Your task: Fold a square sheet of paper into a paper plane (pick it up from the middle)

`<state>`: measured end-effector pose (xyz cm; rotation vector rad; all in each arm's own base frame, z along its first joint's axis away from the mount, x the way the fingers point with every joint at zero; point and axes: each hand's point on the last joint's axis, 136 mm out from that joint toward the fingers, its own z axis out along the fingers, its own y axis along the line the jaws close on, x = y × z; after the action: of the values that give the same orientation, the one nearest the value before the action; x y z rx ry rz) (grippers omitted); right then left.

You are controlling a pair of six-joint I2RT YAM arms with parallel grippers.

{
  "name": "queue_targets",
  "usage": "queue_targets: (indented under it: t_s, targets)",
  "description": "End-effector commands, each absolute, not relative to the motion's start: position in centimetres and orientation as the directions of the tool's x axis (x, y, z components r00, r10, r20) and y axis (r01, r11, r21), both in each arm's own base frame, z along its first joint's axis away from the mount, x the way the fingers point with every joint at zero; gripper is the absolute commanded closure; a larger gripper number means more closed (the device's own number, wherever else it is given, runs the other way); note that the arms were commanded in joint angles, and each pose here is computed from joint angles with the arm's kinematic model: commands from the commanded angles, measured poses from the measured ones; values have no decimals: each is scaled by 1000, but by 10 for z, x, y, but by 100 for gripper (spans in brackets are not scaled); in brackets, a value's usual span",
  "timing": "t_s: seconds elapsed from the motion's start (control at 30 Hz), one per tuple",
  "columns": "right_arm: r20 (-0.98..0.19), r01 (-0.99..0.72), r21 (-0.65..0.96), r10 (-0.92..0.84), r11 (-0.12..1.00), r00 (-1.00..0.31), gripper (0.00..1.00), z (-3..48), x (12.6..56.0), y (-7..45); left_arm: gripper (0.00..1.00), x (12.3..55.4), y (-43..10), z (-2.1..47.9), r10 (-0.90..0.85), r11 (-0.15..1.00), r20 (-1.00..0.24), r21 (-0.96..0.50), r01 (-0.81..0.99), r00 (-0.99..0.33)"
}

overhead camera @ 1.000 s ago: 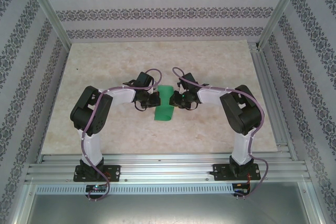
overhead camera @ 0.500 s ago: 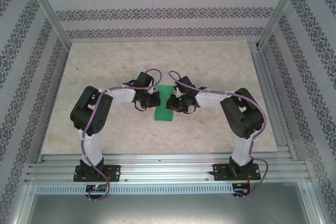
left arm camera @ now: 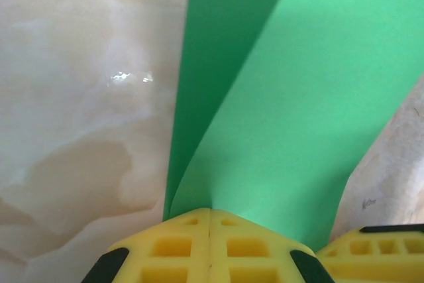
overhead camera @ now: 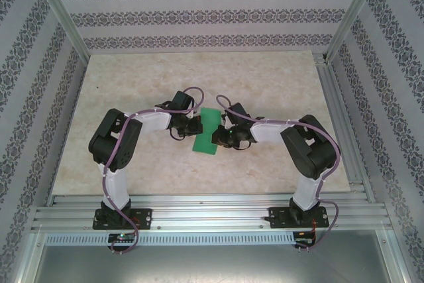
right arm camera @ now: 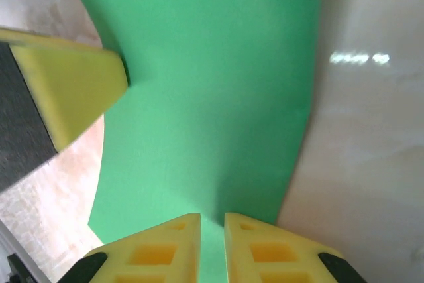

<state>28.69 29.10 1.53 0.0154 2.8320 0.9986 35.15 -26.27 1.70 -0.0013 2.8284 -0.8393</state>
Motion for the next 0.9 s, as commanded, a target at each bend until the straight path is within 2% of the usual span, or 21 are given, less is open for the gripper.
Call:
queue_targets:
  t_s: [0.0, 0.1, 0.37, 0.73, 0.87]
  targets:
    - [-97, -29, 627, 41, 778, -994, 84, 7, 270, 296, 96, 328, -234, -33, -73, 919, -97, -394, -29, -993]
    - [-70, 3, 583, 54, 812, -996, 87, -6, 264, 286, 96, 327, -233, -34, -76, 919, -97, -393, -32, -992]
    - [-179, -93, 677, 40, 730, -983, 87, 45, 274, 315, 96, 328, -233, -34, -85, 918, -97, -394, -40, -992]
    - [-69, -13, 612, 36, 791, -997, 87, -5, 250, 306, 96, 328, -233, -34, -87, 918, -98, -393, -42, -991]
    - [-97, -53, 631, 11, 774, -995, 87, 11, 249, 312, 96, 328, -233, -35, -89, 918, -96, -393, -45, -991]
